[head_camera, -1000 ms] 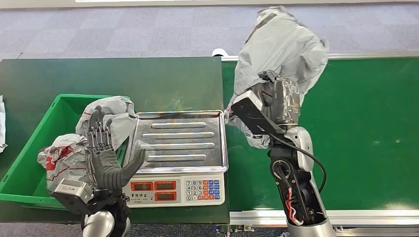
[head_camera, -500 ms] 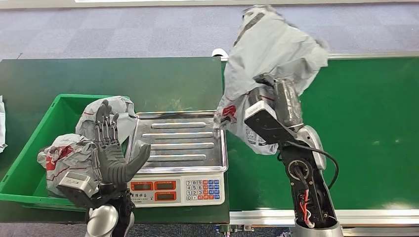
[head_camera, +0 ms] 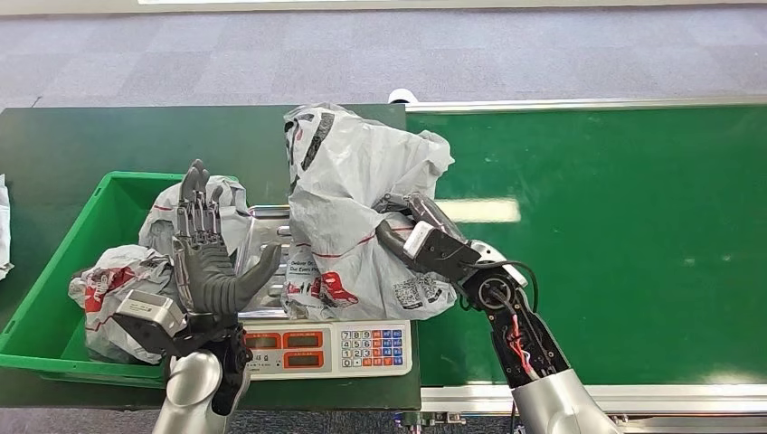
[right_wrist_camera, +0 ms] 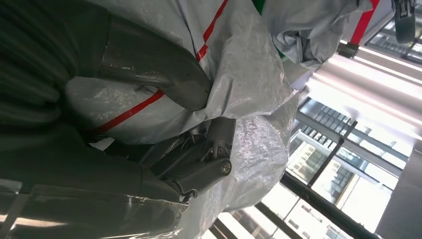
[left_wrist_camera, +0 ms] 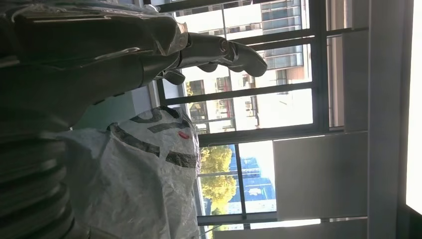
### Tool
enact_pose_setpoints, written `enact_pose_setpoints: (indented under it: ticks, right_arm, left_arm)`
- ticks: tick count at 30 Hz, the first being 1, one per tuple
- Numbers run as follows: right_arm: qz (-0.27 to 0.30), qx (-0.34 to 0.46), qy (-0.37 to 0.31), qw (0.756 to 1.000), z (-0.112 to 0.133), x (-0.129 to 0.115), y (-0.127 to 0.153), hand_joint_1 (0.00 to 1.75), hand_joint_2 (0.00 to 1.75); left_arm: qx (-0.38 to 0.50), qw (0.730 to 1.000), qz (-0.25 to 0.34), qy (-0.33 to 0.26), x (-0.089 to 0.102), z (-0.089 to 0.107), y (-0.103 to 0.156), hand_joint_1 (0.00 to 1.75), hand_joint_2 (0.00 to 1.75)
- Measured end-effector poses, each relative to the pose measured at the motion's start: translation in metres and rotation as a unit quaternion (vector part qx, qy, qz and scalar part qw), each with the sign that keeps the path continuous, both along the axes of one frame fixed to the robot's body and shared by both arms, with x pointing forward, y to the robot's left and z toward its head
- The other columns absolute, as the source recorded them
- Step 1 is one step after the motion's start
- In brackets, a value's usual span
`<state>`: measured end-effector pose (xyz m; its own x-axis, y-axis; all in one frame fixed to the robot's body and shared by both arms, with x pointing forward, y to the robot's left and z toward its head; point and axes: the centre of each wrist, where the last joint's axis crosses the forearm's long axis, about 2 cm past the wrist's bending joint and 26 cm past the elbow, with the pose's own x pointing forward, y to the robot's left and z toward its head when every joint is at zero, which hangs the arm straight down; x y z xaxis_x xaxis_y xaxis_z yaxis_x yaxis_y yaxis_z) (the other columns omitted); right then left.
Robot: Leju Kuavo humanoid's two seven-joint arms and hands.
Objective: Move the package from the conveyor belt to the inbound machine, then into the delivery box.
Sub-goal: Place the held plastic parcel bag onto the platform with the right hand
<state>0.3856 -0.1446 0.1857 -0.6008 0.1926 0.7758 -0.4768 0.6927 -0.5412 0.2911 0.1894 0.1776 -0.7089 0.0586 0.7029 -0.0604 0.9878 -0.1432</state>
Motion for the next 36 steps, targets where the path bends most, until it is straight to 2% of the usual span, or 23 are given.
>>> enact_pose_setpoints:
  ticks: [5,8,9,12,13,17,21,27,31,36]
  right_arm:
    - [0.012,-0.016,0.050,0.999,-0.028,0.000,0.001,1.75,1.75]
    - [0.012,-0.024,0.066,0.997,-0.036,-0.001,0.001,1.75,1.75]
    - [0.012,-0.026,0.069,0.997,-0.038,0.000,0.001,1.58,1.75]
    - [0.009,-0.031,0.077,0.997,-0.041,0.000,0.000,0.27,1.75]
    - [0.005,-0.035,0.080,0.996,-0.041,0.001,-0.001,0.00,1.75]
    - [-0.048,-0.066,0.102,0.991,-0.047,0.004,-0.004,0.00,1.75]
    - [-0.094,-0.052,0.087,0.990,-0.053,0.003,-0.010,0.00,1.75]
    - [-0.163,0.040,0.025,0.985,-0.049,-0.029,-0.016,0.00,1.75]
    - [-0.190,0.086,-0.008,0.978,-0.045,-0.056,-0.025,0.00,1.75]
    - [-0.203,0.118,-0.058,0.970,-0.034,-0.075,-0.033,0.00,1.75]
  left_arm:
    - [0.002,1.000,0.004,0.004,0.000,-0.002,0.002,0.00,1.75]
    - [0.002,1.000,0.005,0.005,0.000,-0.003,0.003,0.00,1.75]
    - [0.003,1.000,0.006,0.006,0.000,-0.003,0.003,0.00,1.75]
    - [0.003,1.000,0.007,0.007,0.000,-0.003,0.004,0.00,1.75]
    - [0.003,1.000,0.007,0.007,0.000,-0.003,0.004,0.00,1.75]
    - [0.003,1.000,0.011,0.012,-0.001,-0.006,0.006,0.00,1.75]
    - [0.012,1.000,0.022,0.018,-0.005,-0.011,0.010,0.00,1.75]
    - [0.075,0.996,0.023,0.039,-0.007,-0.007,0.014,0.00,1.75]
    - [0.138,0.990,-0.010,0.041,0.003,0.007,0.007,0.00,1.75]
    - [0.238,0.969,-0.047,0.053,0.023,0.035,-0.017,0.00,1.75]
